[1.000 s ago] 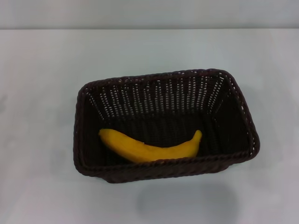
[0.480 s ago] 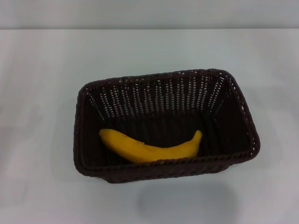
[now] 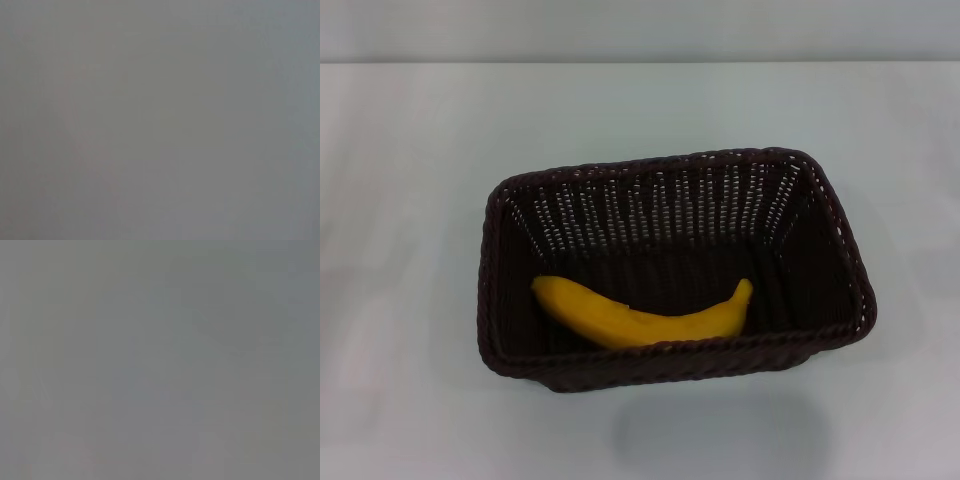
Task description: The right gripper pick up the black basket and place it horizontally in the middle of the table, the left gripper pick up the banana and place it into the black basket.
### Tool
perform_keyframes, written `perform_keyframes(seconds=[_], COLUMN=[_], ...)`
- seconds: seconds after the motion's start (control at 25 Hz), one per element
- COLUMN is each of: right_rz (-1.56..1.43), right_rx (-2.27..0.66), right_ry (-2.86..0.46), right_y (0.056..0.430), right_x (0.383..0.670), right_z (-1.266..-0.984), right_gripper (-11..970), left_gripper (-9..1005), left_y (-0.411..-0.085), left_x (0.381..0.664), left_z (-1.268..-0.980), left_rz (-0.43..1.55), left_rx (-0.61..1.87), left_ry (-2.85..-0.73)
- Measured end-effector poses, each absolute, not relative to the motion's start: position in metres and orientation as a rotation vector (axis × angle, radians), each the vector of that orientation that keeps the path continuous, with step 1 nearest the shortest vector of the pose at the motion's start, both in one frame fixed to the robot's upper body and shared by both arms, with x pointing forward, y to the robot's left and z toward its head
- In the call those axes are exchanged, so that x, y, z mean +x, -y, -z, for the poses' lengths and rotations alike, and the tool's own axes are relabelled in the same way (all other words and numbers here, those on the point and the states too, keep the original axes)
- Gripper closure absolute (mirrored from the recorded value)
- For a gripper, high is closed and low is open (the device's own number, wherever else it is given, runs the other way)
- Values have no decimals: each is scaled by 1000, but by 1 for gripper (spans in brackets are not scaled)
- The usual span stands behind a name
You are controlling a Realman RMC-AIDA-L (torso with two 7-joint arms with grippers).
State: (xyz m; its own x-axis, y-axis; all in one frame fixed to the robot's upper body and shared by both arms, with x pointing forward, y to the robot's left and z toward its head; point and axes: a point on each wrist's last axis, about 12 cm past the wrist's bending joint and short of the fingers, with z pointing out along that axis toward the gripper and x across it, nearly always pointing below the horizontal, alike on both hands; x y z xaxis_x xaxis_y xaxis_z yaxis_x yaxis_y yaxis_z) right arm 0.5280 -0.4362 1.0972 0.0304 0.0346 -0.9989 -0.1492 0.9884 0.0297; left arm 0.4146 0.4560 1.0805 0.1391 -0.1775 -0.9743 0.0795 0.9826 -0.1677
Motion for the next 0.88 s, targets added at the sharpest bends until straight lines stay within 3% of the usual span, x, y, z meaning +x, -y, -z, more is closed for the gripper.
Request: perform_keyframes(seconds=[0.32,0.88], right_rz=[-137,-109], right_rx=[-2,34], right_ry=[-1464,-1413], right_y=[412,401], right_x=[523,501], right_z=[-1070,-1054], right_gripper=[561,550], left_gripper=[121,121], left_y=[-449,-429], left_x=[432,448], left_z=[-1078,-1063], left_rz=[141,44], left_rx=[-46,-33], left_ry=[-1403,-1351])
